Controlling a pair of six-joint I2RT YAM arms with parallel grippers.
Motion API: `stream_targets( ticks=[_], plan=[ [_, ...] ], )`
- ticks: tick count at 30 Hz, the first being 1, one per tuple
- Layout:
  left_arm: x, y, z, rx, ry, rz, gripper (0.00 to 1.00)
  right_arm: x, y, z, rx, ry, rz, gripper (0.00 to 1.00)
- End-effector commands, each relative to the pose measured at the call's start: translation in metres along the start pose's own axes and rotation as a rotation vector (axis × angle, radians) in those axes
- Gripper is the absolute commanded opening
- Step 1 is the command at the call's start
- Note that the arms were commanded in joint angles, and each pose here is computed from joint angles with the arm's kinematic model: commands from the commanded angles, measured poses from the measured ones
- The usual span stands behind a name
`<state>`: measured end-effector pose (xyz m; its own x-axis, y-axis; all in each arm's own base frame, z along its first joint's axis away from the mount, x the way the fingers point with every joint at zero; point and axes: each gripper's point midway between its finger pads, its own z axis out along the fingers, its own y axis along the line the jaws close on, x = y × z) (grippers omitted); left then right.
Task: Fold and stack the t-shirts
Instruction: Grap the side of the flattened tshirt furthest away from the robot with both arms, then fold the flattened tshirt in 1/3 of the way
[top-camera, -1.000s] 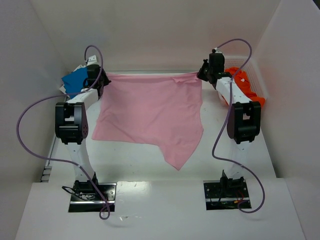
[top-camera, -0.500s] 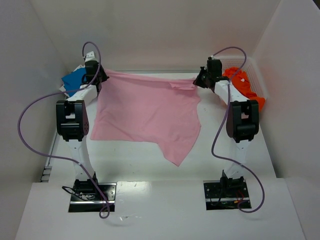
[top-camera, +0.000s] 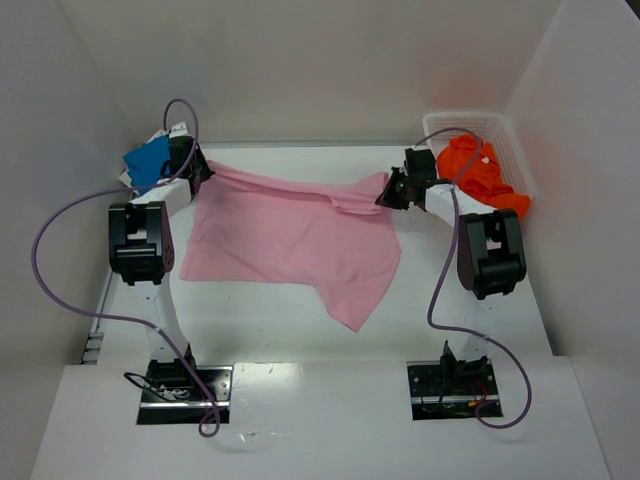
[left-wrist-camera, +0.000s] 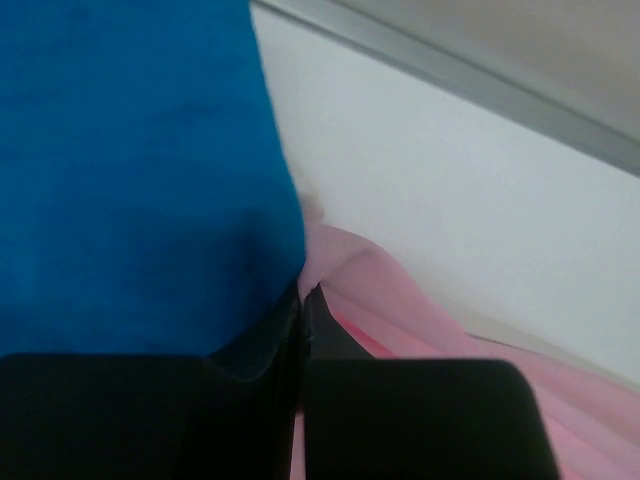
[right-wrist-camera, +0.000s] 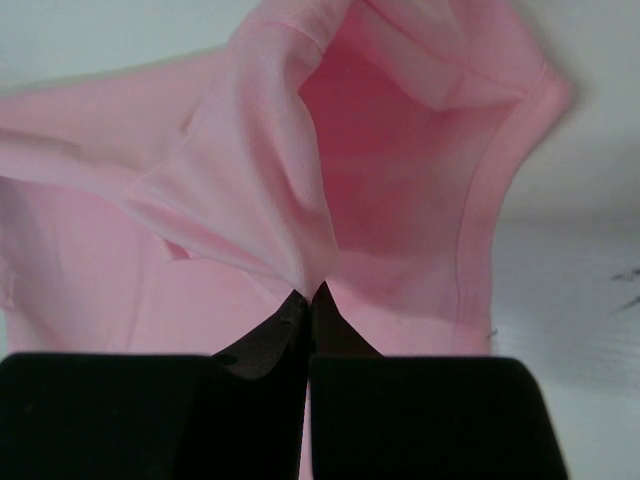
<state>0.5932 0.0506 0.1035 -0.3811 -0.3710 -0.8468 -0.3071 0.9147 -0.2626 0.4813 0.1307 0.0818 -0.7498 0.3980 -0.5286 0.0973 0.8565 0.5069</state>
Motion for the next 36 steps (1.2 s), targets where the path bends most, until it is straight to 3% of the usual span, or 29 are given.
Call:
stream_targets(
  ticks=[1,23,25,27,28,29,30,32,36],
  plan=[
    [-0.032,0.008,-0.026,-0.006,-0.064,-0.019,0.03,-0.018,0.018,-0.026,-0.040,-0.092,-0.007,0.01],
    [0.036,0.033,-0.053,-0.068,0.112,0.005,0.03,0.051,-0.016,-0.019,0.025,0.059,0.061,0.01],
    [0.038,0.034,-0.052,-0.071,0.120,-0.005,0.07,0.053,-0.017,-0.019,0.030,0.067,0.063,0.02],
    [0.040,0.034,-0.052,-0.074,0.129,-0.004,0.18,0.057,-0.018,-0.017,0.028,0.081,0.066,0.09],
    [0.040,0.034,-0.052,-0.075,0.128,-0.013,0.38,0.057,-0.018,-0.017,0.028,0.081,0.066,0.14],
    [0.040,0.034,-0.052,-0.075,0.128,-0.013,0.46,0.057,-0.018,-0.017,0.028,0.081,0.066,0.20],
    [0.034,0.033,-0.052,-0.057,0.123,-0.021,0.53,0.057,-0.019,-0.017,0.027,0.081,0.057,0.37],
    [0.030,0.025,-0.052,-0.023,0.128,-0.023,0.66,0.051,-0.015,-0.019,0.027,0.081,0.057,0.59],
    [0.007,0.011,-0.053,0.066,0.110,-0.039,0.76,0.033,-0.008,-0.023,0.028,0.049,0.018,0.73]
  ],
)
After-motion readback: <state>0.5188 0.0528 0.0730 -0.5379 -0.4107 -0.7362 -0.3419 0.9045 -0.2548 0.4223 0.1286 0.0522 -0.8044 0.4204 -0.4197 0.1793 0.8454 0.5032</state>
